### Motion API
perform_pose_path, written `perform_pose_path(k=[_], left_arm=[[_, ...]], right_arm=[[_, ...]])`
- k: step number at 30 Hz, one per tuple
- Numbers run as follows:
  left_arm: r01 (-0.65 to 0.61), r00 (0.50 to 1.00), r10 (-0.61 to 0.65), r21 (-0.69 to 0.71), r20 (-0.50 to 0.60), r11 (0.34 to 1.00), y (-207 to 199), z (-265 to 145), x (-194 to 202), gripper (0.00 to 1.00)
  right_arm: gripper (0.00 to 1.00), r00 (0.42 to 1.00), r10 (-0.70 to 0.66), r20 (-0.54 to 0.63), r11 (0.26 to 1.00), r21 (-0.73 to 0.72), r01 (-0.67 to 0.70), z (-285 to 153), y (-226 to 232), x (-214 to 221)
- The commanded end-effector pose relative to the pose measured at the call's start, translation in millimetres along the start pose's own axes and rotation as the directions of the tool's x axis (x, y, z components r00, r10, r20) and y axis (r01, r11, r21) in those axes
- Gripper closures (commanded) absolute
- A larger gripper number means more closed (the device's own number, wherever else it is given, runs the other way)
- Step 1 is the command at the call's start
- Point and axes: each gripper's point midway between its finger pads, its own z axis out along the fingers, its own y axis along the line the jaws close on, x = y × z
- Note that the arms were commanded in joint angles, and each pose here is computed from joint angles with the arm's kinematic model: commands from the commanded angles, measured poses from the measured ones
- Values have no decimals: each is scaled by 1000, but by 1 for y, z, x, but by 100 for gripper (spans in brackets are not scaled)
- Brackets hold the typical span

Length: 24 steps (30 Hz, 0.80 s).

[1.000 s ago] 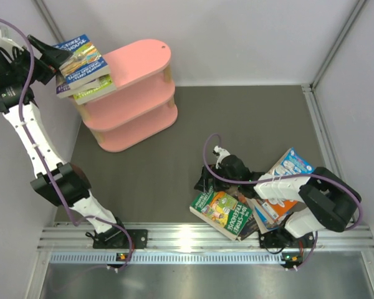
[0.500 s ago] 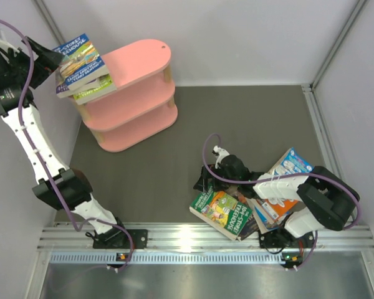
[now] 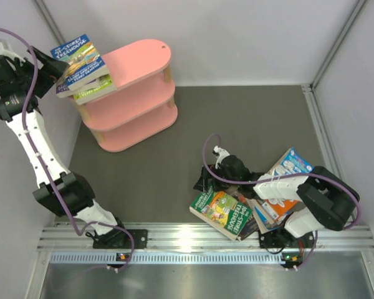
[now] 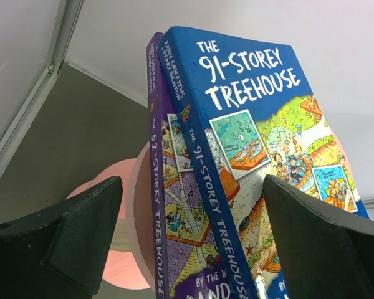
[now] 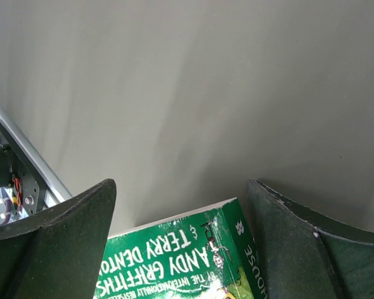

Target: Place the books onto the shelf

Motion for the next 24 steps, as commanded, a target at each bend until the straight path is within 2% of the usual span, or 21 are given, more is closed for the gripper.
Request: perform_pose_path(k=[1, 13, 24], left_arm=[[-50, 998, 49, 35, 37, 998, -17, -6, -6, 1], [-89, 995, 84, 124, 46, 988, -70, -2, 9, 1], [-108, 994, 107, 84, 20, 991, -76, 9, 31, 1]], right_arm=[[16, 997, 19, -69, 998, 56, -15, -3, -20, 25], [16, 997, 22, -80, 998, 53, -18, 4, -25, 31], [16, 996, 18, -90, 998, 59, -13, 8, -31, 36]])
